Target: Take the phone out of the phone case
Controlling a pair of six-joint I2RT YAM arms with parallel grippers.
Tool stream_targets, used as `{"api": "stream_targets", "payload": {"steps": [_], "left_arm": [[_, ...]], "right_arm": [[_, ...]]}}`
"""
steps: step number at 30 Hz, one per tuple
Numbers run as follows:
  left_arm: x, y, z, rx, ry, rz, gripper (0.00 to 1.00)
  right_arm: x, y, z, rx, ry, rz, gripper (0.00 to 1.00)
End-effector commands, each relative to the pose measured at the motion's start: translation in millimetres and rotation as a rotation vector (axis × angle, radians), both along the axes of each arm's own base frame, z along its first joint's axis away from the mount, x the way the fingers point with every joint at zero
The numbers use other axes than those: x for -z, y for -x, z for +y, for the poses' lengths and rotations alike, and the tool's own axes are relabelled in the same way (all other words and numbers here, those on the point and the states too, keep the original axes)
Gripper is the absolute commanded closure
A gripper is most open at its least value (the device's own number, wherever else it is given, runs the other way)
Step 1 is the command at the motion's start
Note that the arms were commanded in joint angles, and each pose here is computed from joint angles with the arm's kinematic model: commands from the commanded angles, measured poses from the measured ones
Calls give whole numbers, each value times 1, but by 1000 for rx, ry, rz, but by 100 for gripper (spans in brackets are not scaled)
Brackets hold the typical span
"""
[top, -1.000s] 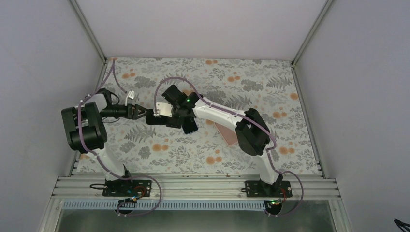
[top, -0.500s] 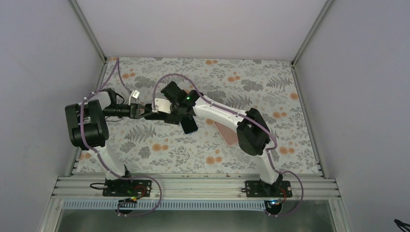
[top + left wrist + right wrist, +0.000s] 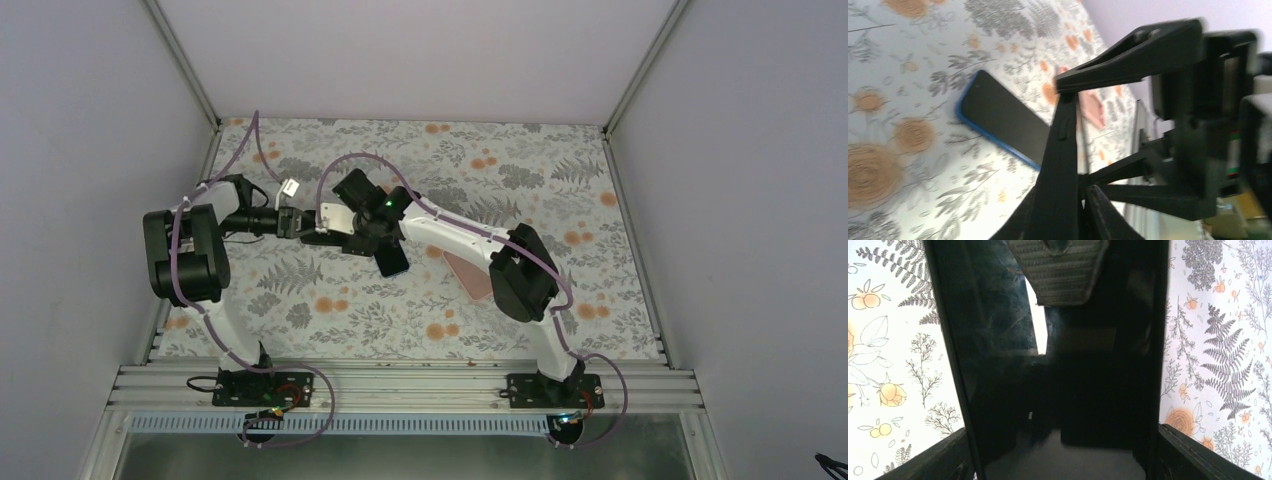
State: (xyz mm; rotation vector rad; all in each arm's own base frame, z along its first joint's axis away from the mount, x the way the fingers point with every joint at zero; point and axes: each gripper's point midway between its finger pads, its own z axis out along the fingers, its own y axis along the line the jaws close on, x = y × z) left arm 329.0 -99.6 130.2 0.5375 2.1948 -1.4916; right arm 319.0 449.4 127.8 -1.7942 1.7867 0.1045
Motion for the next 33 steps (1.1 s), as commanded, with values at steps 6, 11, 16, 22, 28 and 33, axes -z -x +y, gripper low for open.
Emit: {"api": "stream_targets", "payload": {"steps": [6,11,16,22,28,33], "left_arm": [[-17,-3,-8,37,32,-67,98],[-41,-5,-8,81,1,-161,98],[-58,-26,-19,131,-263,-367,98],[-115,-36,-70,214,-403,-679,98],[-169,-4,-108,352,-260,-934,98],[-170,26,-126,453,-196,-1031,98]], "right_arm": [[-60,-3,11,9,-143,-83,28],[-68,4,-3,-35,-128,5,0],[-110,-5,-59,-68,-189,171,0],[-134,-10,-135,-110,-298,261,0],[-113,10,-160,-170,-346,309,13],[-120,15,-168,-192,-423,339,36]]}}
